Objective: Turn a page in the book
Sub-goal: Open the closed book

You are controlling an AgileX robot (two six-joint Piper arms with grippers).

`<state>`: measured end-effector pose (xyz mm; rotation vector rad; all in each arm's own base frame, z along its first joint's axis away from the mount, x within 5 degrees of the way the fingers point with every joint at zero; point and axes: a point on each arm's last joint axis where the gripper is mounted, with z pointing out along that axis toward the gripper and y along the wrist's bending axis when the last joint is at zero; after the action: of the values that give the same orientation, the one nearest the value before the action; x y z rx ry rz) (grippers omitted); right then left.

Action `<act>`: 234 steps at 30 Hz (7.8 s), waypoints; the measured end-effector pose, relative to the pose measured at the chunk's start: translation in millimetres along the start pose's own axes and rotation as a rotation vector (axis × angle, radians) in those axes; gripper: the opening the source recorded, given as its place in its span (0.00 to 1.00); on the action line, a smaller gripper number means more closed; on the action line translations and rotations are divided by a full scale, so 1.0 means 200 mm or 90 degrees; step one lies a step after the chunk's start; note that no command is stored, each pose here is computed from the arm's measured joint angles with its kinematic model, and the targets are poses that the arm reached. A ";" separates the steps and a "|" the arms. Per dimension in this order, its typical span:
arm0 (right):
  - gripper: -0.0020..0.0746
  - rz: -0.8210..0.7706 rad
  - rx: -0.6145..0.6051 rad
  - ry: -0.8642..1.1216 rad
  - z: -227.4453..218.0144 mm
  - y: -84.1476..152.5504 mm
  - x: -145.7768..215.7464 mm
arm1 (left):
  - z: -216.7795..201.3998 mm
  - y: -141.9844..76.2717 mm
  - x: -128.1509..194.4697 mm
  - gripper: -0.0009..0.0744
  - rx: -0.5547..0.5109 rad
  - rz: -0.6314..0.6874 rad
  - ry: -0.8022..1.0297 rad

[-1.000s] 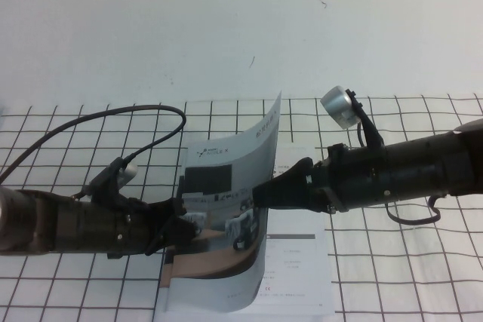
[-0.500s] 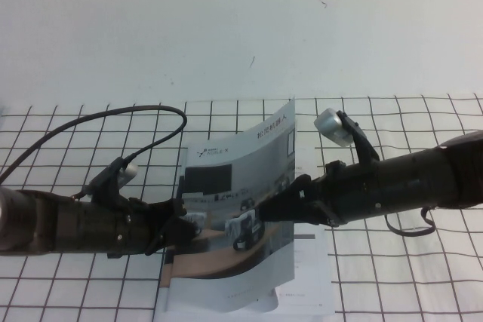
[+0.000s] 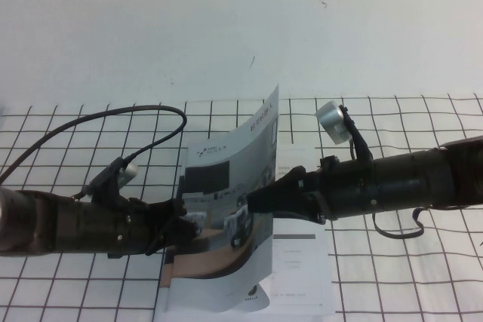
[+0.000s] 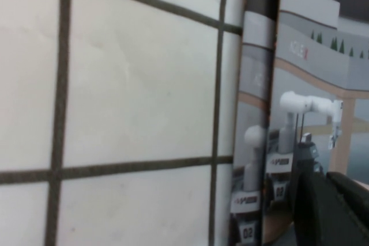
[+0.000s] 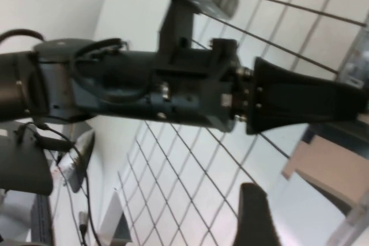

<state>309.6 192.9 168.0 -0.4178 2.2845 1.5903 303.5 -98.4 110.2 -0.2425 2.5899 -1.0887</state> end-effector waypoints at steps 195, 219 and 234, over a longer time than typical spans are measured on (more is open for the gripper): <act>0.56 -0.204 0.021 0.021 -0.01 0.37 -0.20 | -0.04 -0.82 0.84 0.01 -0.159 0.612 -0.241; 0.56 -0.207 -0.024 0.045 -0.01 0.41 -0.17 | -0.05 -0.70 0.77 0.01 -0.348 0.421 -0.340; 0.33 -0.348 0.091 0.065 -0.18 0.57 -0.17 | -0.11 -0.69 0.73 0.01 -0.402 0.412 -0.378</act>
<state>289.6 198.2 289.9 -1.0007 2.0847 1.1474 163.1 -219.8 190.2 0.1236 2.1238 0.0459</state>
